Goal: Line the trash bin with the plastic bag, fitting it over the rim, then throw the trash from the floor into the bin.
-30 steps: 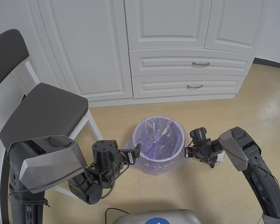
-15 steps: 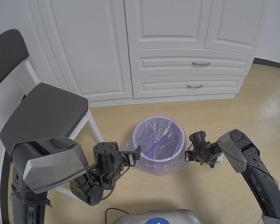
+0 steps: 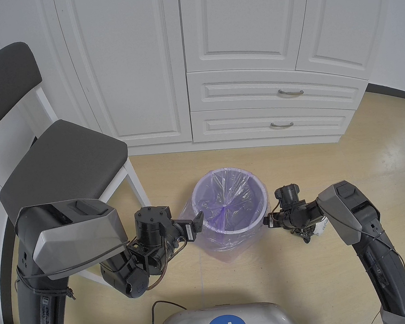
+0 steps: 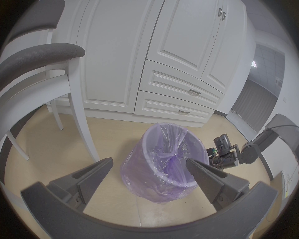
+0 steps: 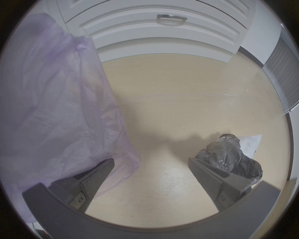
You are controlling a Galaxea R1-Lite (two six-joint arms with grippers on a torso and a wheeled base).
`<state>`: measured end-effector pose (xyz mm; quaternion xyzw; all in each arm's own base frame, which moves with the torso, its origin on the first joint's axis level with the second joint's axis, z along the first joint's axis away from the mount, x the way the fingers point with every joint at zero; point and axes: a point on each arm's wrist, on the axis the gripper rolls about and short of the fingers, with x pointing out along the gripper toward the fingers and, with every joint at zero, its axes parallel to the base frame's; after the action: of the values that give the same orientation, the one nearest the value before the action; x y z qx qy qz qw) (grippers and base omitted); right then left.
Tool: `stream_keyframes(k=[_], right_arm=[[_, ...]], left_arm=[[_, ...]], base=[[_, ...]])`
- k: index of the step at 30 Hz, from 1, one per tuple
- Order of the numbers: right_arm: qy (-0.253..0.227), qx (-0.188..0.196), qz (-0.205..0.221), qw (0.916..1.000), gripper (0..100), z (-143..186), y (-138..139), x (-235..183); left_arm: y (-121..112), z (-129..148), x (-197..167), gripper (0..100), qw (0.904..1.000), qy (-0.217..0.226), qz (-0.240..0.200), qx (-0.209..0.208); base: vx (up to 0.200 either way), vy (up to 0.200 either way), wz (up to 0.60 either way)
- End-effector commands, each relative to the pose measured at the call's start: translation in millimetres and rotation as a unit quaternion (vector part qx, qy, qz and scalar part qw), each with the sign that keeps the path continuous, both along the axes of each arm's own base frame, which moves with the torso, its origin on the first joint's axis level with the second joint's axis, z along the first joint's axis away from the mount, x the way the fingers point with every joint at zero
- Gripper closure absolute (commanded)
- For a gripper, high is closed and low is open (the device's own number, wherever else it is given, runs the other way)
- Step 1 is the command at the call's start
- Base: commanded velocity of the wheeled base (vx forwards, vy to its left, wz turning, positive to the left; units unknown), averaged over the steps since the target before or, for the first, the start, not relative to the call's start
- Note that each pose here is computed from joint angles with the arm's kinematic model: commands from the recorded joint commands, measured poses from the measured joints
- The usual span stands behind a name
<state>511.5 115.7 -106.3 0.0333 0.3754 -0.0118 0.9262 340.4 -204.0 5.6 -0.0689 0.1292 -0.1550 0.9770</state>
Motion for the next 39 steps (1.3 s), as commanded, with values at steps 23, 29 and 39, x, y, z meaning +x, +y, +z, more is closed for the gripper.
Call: stream_keyframes(k=[23, 29, 39], right_arm=[[-0.008, -0.015, 0.059, 0.9981, 0, 47, -74, -22], [-0.006, -0.028, 0.057, 0.9979, 0, 35, -87, -17], [0.009, -0.030, 0.044, 0.9985, 0, 25, -101, -11]], left_arm=[[-2, 2, -3, 0, 1.0000, -0.001, -0.003, 0.000], [-2, 1, -3, 0, 1.0000, -0.001, -0.004, 0.001], [-3, -1, -3, 0, 1.0000, 0.001, -0.006, 0.002]], base=[[0.000, 0.000, 0.00], [0.000, 0.000, 0.00], [0.000, 0.000, 0.00]])
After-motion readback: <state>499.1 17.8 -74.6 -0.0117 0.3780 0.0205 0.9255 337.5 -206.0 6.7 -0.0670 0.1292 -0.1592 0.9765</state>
